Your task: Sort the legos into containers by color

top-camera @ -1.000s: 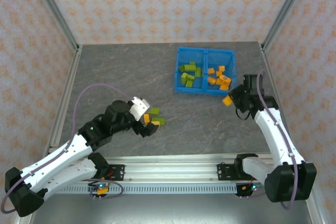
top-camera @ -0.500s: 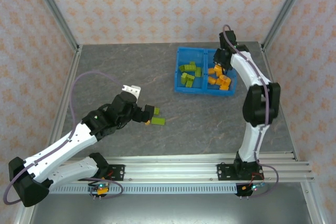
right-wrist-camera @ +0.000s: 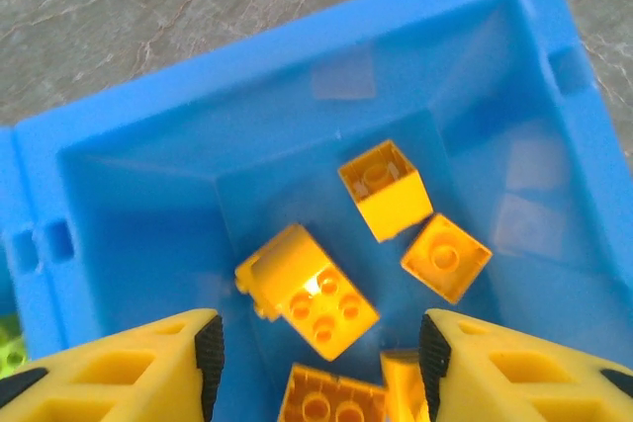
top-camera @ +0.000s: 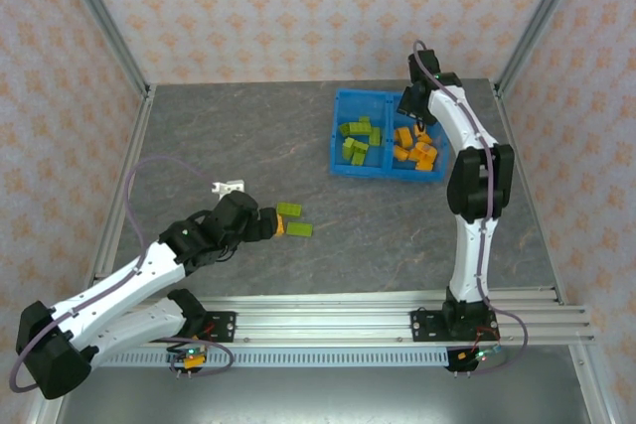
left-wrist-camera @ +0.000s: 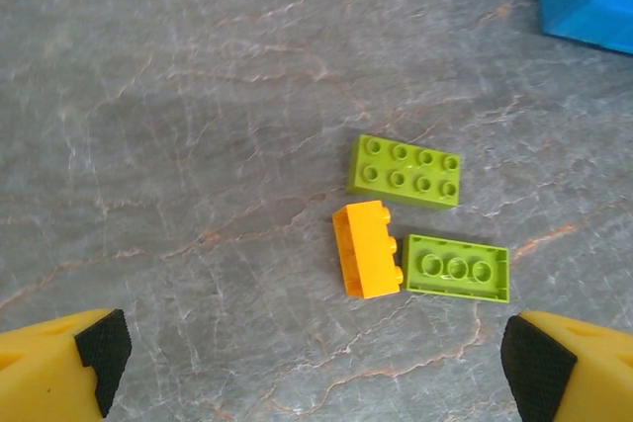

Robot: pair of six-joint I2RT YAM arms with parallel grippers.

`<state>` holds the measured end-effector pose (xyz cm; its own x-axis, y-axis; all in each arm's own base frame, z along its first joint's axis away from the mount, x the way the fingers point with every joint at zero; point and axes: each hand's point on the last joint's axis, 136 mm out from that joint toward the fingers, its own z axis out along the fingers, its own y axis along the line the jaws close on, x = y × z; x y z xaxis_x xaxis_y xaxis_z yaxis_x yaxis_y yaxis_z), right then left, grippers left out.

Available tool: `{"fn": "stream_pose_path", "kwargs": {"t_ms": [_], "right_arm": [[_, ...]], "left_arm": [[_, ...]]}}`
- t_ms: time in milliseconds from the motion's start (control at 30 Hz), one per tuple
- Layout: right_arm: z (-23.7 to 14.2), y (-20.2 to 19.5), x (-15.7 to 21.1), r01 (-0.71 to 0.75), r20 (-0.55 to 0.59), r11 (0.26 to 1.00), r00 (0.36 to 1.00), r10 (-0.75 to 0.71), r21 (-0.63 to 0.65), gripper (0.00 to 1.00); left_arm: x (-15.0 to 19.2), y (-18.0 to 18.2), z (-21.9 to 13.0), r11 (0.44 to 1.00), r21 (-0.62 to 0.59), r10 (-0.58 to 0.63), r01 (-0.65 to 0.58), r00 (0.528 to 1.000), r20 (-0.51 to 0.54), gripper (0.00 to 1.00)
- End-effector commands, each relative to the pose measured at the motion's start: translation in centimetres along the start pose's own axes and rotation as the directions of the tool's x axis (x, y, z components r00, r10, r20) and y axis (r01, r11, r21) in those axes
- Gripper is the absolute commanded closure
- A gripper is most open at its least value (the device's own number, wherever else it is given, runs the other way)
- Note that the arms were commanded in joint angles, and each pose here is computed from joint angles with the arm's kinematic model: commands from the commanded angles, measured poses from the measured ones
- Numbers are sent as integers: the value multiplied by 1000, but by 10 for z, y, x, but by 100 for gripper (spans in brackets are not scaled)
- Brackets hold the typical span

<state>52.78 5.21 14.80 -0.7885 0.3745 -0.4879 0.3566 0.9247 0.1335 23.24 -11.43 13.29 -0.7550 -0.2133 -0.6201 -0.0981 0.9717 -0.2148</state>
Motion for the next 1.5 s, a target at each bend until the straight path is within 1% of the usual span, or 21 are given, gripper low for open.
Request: {"fn": "stream_pose_path", "kwargs": {"t_ms": [0,33,133,200,300,367,467,600,667,900,967,1067,1133,1200,1267,1367,1467], "right_arm": [[-59,10,21,24,-6,993,1000,-25,-113,45],[-72,15,30,31,-1,988,1000,-31,-153,44],[-110,24,79,53,-34,956,997,-65,-287,44],[-143,31,116,80,-52,921,993,-108,-380,43],[-178,42,173,102,-112,861,977,-181,-498,42],[-196,51,210,125,-157,818,954,-254,-562,40],[-215,54,257,180,-221,779,899,-378,-600,40],[-226,51,293,250,-257,748,833,-490,-615,40],[-227,48,298,260,-264,750,825,-500,-609,40],[-222,47,295,247,-256,769,846,-468,-589,41],[-221,48,292,248,-250,774,852,-460,-582,41],[-223,49,286,251,-232,778,862,-450,-576,41],[-226,49,280,254,-208,783,876,-436,-568,41],[-230,49,269,256,-168,792,898,-408,-555,41],[-230,42,251,253,-106,829,931,-349,-499,41],[-242,22,217,231,47,879,971,-233,-418,40],[-252,6,196,200,153,907,976,-153,-370,39]], "left_arm": [[3,2,15,993,-1,-120,120,992,-29,2],[5,0,21,991,7,-135,135,990,-49,4],[11,-5,38,986,18,-162,165,980,-113,8],[16,-9,49,987,16,-158,163,975,-153,13],[21,-22,64,985,40,-155,167,966,-206,16],[22,-30,74,984,52,-152,169,960,-235,17],[22,-35,87,986,36,-146,160,956,-255,19],[20,-36,103,991,4,-131,137,958,-255,23],[21,-37,110,992,-14,-124,125,957,-263,32],[34,-28,127,992,-68,-124,109,949,-290,62],[36,-27,128,991,-72,-126,109,947,-295,72],[32,-28,121,992,-61,-126,113,950,-287,80],[20,-36,109,993,-30,-121,117,955,-272,83],[3,-52,87,993,37,-102,116,960,-261,83],[-28,-81,56,985,144,-68,98,977,-202,83],[-72,-127,15,960,278,-16,40,996,-88,82],[-99,-175,-1,932,361,42,-32,999,-18,82]]}}
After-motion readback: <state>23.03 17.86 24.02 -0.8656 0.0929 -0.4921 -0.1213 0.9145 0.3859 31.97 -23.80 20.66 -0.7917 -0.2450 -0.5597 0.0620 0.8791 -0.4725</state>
